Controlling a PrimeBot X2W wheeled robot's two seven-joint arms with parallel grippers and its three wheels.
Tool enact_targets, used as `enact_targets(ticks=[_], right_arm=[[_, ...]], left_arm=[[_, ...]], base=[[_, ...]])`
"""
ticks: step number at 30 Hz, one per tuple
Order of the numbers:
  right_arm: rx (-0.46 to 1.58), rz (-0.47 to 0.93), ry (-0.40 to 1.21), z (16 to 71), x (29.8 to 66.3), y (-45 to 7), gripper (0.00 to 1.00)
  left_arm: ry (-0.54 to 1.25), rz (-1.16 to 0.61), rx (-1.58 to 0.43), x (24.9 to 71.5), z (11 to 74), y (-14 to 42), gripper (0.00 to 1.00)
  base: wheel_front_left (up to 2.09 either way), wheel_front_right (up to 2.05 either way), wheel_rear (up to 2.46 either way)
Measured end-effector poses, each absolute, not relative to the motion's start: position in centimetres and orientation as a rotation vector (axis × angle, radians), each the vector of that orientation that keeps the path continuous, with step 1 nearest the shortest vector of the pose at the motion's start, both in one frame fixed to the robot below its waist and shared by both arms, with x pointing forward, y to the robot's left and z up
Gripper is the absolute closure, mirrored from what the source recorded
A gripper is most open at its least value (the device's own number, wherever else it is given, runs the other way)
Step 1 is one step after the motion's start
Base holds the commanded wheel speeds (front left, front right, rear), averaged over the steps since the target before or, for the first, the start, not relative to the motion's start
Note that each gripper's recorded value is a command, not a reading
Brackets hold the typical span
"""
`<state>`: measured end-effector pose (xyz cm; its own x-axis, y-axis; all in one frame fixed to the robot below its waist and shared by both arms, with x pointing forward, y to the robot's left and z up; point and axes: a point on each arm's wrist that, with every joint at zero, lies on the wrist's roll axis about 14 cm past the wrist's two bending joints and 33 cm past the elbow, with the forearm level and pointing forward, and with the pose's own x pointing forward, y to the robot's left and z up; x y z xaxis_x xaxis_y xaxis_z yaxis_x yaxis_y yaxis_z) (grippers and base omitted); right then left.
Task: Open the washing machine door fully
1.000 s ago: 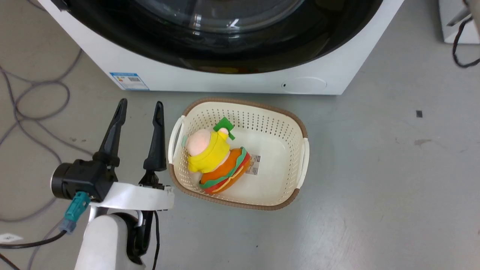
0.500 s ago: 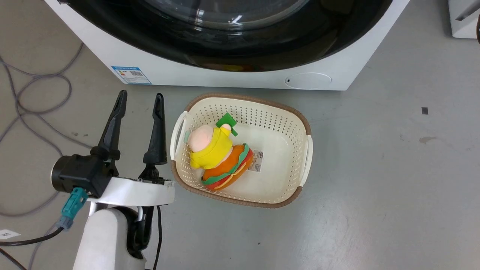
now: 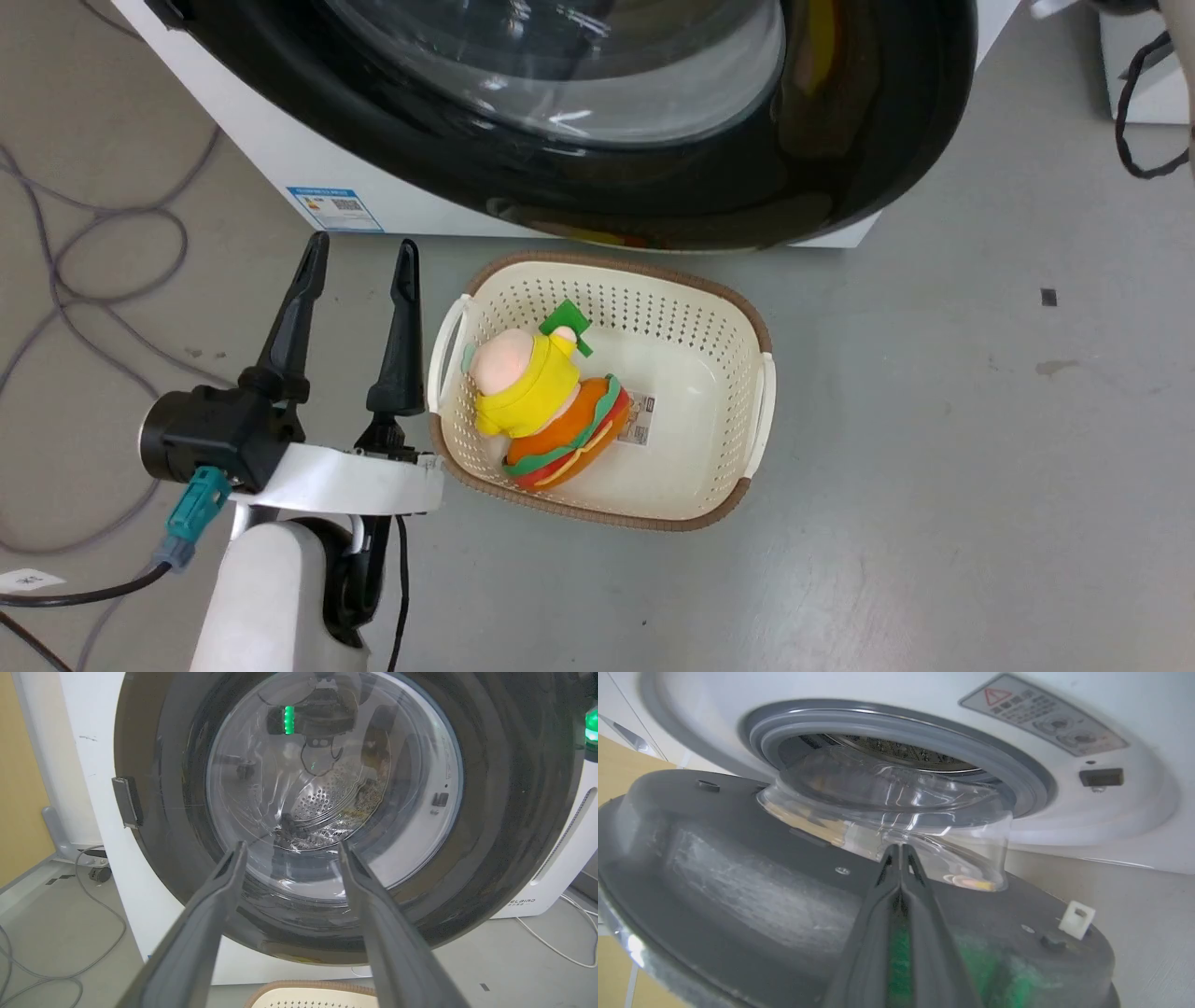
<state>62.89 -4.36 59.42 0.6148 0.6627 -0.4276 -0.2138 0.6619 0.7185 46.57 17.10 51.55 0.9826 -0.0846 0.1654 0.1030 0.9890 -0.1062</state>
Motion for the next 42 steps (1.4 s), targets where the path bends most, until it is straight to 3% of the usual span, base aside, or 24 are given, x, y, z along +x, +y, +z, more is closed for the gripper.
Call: enact_targets(ticks=[18, 30, 42], right_arm=[[0.653, 0.709, 0.907, 56.9, 54.4, -1.3, 1.0], [0.64, 0.886, 0.978, 56.3, 47.1, 2.2, 1.0], [0.64, 1.049, 1.034, 55.6, 42.2, 5.1, 1.0]], left_arm=[[-0.164, -0.101, -0.092, 43.1, 52.9, 16.8, 0.0], [-0.151, -0.1, -0.087, 40.2, 52.9, 16.8, 0.0], [-0.127, -0.095, -0.088, 39.4, 52.2, 16.9, 0.0]], base=[[0.0, 0.0, 0.0], [0.0, 0.0, 0.0], [0.0, 0.0, 0.0]])
